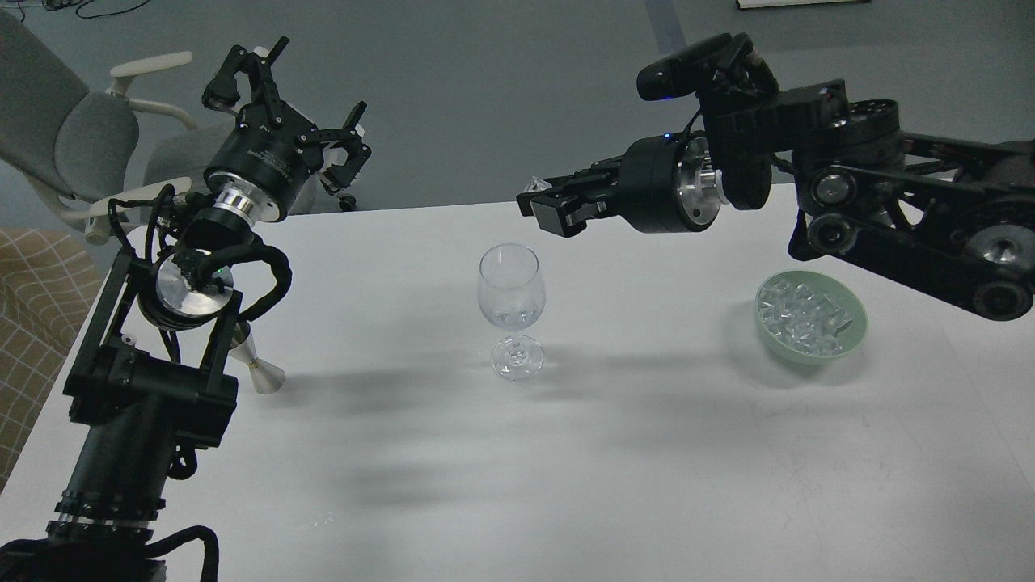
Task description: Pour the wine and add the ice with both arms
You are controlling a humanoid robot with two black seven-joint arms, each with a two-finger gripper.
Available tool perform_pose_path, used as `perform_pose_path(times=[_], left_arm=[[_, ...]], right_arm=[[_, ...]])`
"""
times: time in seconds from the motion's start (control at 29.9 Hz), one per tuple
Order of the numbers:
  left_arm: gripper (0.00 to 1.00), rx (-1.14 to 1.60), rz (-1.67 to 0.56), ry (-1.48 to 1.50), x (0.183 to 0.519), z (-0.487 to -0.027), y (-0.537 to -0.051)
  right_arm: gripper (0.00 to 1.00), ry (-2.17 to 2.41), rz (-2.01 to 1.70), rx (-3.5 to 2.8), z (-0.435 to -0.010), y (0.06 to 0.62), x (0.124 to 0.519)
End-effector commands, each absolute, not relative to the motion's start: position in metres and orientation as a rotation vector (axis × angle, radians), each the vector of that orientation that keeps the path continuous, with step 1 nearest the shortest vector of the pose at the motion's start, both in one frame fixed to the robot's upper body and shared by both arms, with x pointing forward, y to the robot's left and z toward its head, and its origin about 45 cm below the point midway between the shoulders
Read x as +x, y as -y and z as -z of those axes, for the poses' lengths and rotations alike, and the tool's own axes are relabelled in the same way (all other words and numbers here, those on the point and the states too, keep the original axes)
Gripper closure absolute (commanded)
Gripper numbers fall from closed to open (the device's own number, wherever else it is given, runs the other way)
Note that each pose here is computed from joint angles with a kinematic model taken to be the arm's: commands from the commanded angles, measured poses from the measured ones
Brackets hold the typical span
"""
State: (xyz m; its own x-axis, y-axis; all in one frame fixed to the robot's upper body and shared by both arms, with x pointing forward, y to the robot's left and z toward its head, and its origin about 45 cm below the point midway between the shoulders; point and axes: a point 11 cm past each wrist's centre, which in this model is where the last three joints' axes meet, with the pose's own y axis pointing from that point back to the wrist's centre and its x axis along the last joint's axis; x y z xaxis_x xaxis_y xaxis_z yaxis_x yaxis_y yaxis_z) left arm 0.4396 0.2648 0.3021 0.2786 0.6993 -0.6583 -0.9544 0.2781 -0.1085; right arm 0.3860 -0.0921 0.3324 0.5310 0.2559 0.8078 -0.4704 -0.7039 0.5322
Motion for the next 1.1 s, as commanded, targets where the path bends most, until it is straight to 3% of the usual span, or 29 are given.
perform_pose_path(times=[0.0,0.6,1.07], left_arm=[[0.02,-0.547,-1.188,-0.552,0.439,-0.301,-0.265],[0.02,-0.551,-1.183,-0.555,0.439,-0.299,-0.264],[0.02,-0.548,-1.187,-0.559,0.438,-0.297,-0.265]], right_arm=[[0.9,0.167,-1.23,2.027,-0.332,0.079,0.389],[0.9,0.055,-1.205,2.007,-0.288,0.053,0.377],[0.85,0.064,-1.192,2.001,-0.285,0.056,0.38]])
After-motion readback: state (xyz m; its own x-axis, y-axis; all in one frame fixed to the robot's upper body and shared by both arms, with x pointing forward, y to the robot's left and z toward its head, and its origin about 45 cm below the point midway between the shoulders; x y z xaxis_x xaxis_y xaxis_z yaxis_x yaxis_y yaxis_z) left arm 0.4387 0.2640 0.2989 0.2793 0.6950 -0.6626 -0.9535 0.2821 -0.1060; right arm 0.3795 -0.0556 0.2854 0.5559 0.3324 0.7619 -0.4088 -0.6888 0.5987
